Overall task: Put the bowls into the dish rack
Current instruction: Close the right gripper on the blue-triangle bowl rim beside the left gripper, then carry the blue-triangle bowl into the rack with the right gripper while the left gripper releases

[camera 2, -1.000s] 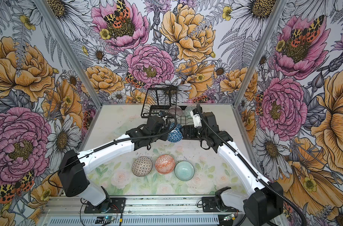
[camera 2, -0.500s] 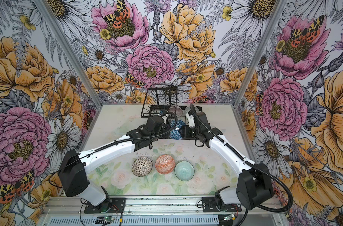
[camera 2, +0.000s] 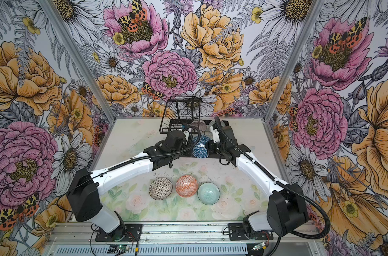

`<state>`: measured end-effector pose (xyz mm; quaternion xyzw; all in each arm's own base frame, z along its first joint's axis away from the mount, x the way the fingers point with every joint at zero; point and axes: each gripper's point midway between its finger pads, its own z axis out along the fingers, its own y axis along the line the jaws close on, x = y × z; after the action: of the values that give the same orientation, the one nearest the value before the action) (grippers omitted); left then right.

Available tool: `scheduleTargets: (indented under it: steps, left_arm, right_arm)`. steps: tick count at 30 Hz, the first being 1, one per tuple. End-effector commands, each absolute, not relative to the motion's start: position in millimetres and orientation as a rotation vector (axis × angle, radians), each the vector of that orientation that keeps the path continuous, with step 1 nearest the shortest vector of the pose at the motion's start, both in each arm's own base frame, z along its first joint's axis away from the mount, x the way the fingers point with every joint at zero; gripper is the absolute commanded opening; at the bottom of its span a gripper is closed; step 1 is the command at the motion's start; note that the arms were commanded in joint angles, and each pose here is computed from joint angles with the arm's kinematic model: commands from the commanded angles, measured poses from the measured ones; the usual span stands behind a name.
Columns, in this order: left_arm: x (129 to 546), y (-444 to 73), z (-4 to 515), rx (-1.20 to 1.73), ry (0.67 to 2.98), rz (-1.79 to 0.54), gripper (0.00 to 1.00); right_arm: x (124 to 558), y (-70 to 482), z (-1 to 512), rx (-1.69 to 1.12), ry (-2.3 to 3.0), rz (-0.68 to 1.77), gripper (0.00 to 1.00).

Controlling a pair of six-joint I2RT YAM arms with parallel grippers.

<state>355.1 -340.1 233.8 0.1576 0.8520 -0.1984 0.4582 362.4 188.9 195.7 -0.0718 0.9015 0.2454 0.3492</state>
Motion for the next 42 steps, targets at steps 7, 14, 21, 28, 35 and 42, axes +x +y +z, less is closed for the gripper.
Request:
scheduleTargets:
  steps: [7, 14, 21, 28, 35, 42]
  left_arm:
    - [348, -337, 247, 0.426, 2.074, -0.515, 0.07]
    - [335, -310, 248, 0.510, 2.121, -0.422, 0.99]
    - [330, -285, 250, 0.539, 2.150, -0.383, 0.99]
    - [336, -278, 247, 0.529, 2.161, -0.387, 0.99]
    - [336, -274, 247, 0.522, 2.160, -0.388, 0.99]
    - [334, -272, 243, 0.522, 2.170, -0.394, 0.99]
  right_arm:
    - [375, 183, 216, -0.184, 2.259, 0.576, 0.00]
    - [380, 177, 218, -0.230, 2.241, 0.518, 0.00]
    - [406, 155, 229, -0.353, 2.147, 0.247, 0.00]
    - [445, 135, 246, -0.442, 1.949, -0.071, 0.00]
    - [453, 128, 256, -0.593, 1.627, -0.322, 0.00]
    - [460, 126, 251, -0.695, 1.512, -0.469, 0.00]
